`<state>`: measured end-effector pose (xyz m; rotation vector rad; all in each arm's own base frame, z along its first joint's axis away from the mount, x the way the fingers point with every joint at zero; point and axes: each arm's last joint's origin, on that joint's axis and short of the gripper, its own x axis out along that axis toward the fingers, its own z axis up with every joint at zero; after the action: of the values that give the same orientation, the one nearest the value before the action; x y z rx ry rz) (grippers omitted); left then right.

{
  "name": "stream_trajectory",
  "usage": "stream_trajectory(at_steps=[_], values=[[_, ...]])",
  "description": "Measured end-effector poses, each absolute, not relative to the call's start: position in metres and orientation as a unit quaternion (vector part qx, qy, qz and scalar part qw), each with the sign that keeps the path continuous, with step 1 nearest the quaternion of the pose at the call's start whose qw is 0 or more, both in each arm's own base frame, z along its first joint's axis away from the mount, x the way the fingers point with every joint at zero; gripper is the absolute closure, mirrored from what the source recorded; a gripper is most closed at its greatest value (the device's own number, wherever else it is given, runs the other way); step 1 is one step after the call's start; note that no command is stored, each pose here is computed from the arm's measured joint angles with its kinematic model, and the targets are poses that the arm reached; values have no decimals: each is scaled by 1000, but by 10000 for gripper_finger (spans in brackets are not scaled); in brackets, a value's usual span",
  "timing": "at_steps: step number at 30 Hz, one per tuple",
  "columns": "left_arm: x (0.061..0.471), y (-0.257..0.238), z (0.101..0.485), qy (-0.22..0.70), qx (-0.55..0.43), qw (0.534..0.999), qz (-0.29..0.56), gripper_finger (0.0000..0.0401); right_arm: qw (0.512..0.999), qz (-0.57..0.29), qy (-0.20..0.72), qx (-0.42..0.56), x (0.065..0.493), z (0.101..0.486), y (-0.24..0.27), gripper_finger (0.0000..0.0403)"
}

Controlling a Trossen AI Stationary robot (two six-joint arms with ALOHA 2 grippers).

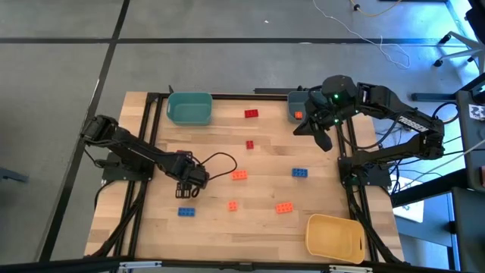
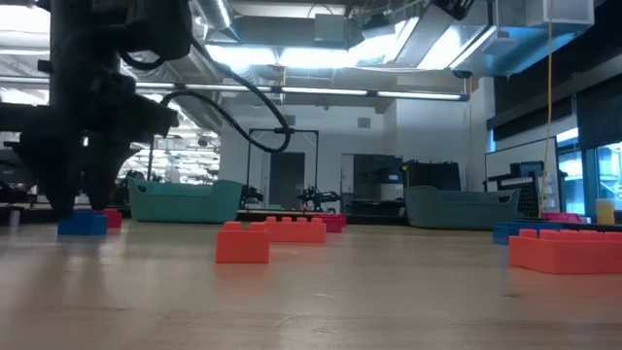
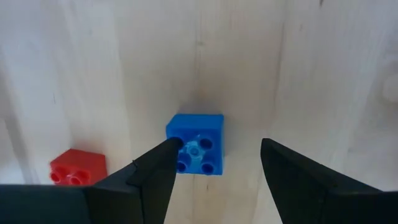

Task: Sort & place blocks by color
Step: Put the blue game piece into the green bin

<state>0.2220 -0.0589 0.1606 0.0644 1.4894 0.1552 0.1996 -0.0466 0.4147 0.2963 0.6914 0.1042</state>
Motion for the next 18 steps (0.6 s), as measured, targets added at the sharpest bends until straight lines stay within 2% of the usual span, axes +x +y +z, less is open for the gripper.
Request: stream_trajectory(at_steps=[9, 18], values=[[219, -55, 165, 674, 35, 733, 82, 177, 928, 49, 338, 150, 200, 415, -47, 391], [211, -43, 151, 687, 23, 720, 96, 177, 926, 46, 338, 158, 200, 415, -47, 391]])
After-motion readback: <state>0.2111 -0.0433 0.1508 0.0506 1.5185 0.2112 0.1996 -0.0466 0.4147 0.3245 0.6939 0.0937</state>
